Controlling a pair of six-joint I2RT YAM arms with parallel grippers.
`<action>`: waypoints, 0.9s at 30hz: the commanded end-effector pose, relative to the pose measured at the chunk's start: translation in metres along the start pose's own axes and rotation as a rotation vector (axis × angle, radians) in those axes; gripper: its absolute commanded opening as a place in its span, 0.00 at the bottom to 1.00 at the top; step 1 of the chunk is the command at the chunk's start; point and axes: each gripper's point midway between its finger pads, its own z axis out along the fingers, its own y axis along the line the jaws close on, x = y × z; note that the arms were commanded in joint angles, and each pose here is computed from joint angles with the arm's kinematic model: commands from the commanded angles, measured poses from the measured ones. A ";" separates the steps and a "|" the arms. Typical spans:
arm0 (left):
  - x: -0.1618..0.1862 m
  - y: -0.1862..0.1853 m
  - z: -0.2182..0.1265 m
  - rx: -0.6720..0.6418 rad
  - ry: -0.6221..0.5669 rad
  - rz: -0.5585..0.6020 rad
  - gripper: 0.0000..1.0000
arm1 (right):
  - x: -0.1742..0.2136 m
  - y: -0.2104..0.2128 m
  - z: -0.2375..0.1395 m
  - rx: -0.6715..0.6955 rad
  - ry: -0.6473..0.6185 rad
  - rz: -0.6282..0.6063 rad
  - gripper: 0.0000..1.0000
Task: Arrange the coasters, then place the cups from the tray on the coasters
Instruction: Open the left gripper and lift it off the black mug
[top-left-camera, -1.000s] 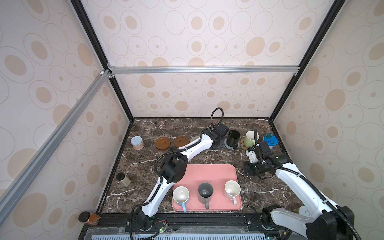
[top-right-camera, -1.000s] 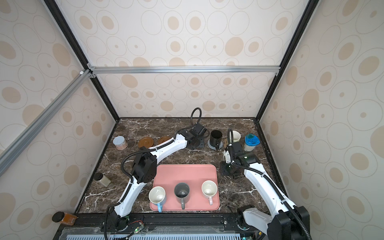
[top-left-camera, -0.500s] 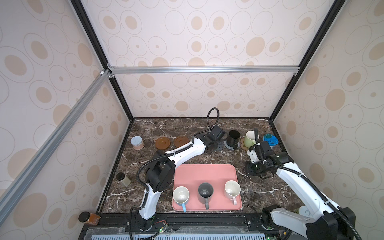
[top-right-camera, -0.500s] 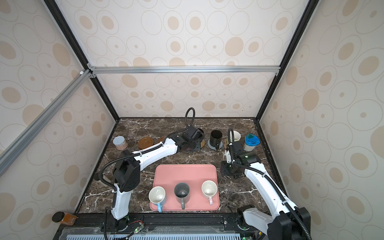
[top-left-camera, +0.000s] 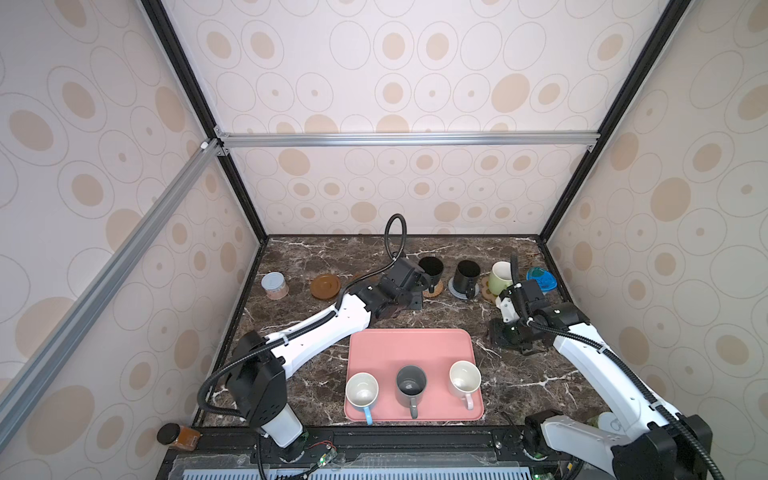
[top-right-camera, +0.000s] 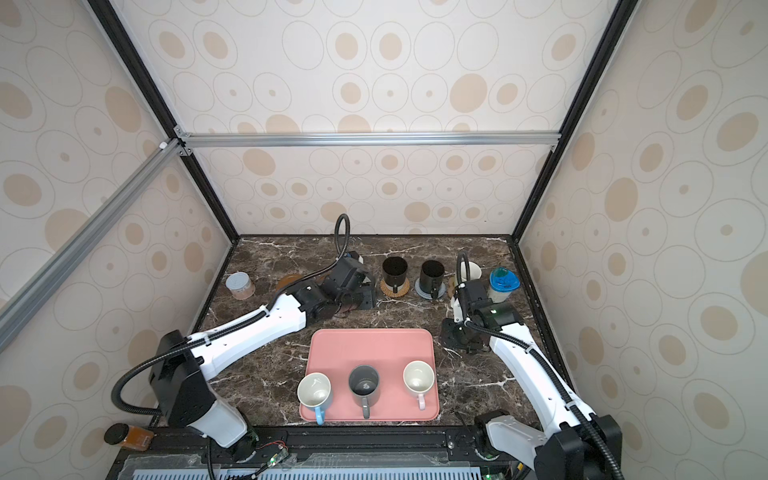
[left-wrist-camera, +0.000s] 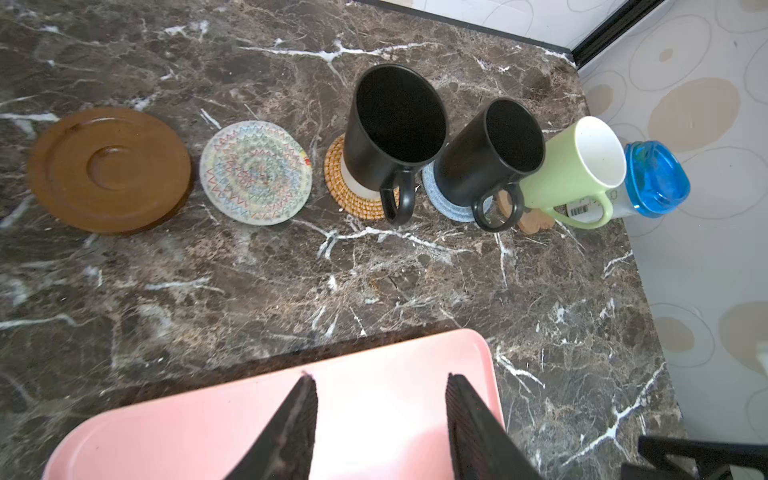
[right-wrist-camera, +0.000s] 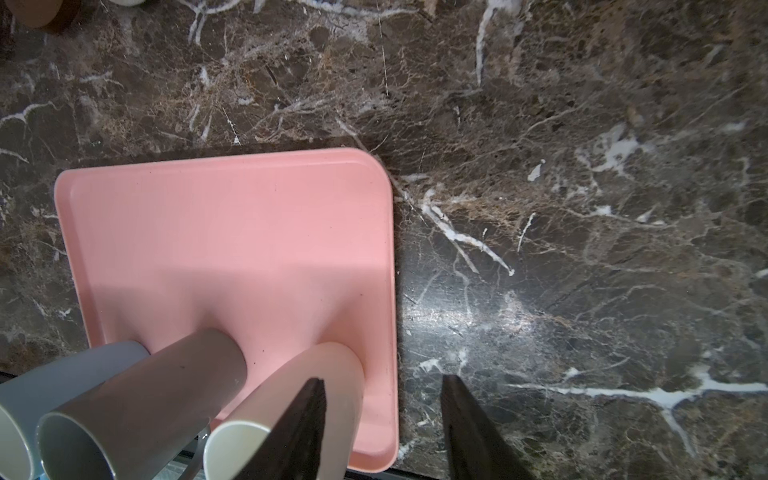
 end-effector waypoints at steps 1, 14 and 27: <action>0.001 0.016 -0.027 -0.026 -0.031 0.025 0.51 | -0.007 0.008 -0.005 -0.022 -0.009 0.021 0.49; 0.050 0.069 -0.083 -0.062 0.028 0.012 0.54 | -0.018 0.015 -0.001 -0.052 -0.029 0.079 0.49; 0.084 0.085 -0.124 -0.062 0.083 -0.078 0.54 | -0.043 0.027 0.000 -0.071 -0.046 0.048 0.49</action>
